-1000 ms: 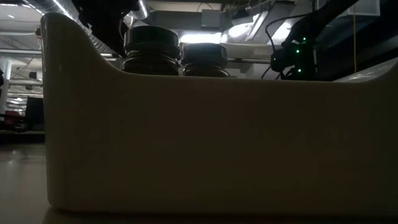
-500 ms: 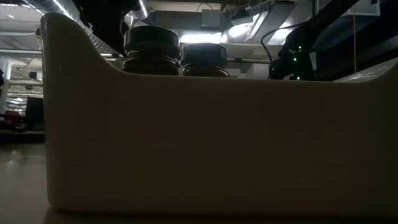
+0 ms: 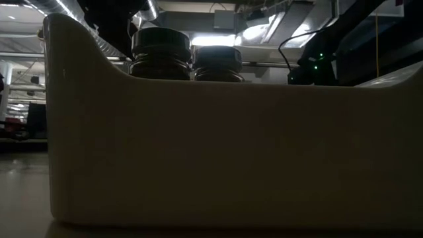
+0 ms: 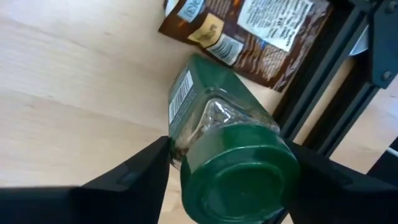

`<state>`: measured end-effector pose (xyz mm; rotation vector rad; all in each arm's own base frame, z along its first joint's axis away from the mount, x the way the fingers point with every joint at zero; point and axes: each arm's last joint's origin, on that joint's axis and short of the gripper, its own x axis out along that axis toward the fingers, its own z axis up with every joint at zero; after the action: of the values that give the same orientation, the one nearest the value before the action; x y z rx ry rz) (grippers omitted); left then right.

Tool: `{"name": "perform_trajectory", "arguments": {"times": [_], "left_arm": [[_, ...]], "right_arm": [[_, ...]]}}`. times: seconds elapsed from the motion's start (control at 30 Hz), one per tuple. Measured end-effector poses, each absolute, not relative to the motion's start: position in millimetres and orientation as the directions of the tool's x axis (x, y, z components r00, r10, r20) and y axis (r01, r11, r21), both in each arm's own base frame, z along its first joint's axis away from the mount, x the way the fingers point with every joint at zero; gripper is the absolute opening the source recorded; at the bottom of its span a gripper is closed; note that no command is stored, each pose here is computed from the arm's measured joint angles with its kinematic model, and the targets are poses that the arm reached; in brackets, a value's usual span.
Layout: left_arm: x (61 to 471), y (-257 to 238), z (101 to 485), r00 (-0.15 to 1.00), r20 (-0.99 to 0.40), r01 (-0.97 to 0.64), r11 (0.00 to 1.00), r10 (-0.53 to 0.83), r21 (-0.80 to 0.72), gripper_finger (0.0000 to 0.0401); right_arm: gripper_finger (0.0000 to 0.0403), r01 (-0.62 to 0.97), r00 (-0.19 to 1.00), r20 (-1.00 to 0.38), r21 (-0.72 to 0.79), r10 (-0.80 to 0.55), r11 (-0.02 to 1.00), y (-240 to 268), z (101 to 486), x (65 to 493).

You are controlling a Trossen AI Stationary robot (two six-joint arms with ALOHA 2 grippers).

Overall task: Sort spices by type
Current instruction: Put the green seasoning bottle into the bottom white bin

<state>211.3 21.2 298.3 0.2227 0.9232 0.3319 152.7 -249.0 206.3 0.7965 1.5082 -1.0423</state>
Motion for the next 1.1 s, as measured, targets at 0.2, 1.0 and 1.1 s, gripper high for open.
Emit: {"name": "perform_trajectory", "arguments": {"times": [0.2, 1.0, 1.1], "left_arm": [[211.3, 21.2, 298.4, 0.558, -0.741, -0.184, 0.927, 0.373, 0.328, 0.028], [211.3, 20.7, 298.3, 0.562, -0.746, -0.166, 0.933, 0.357, 0.321, 0.028], [211.3, 20.7, 298.3, 0.562, -0.746, -0.166, 0.933, 0.356, 0.32, 0.028]], "right_arm": [[0.0262, 0.899, -0.162, -0.982, -0.188, -0.1, 0.395, -253.0, 207.0, 155.3], [0.0306, 0.914, -0.145, -0.981, -0.181, -0.126, 0.362, -256.2, 205.0, 157.2], [0.0303, 0.921, -0.145, -0.981, -0.18, -0.126, 0.347, -256.2, 205.0, 157.2]]}}
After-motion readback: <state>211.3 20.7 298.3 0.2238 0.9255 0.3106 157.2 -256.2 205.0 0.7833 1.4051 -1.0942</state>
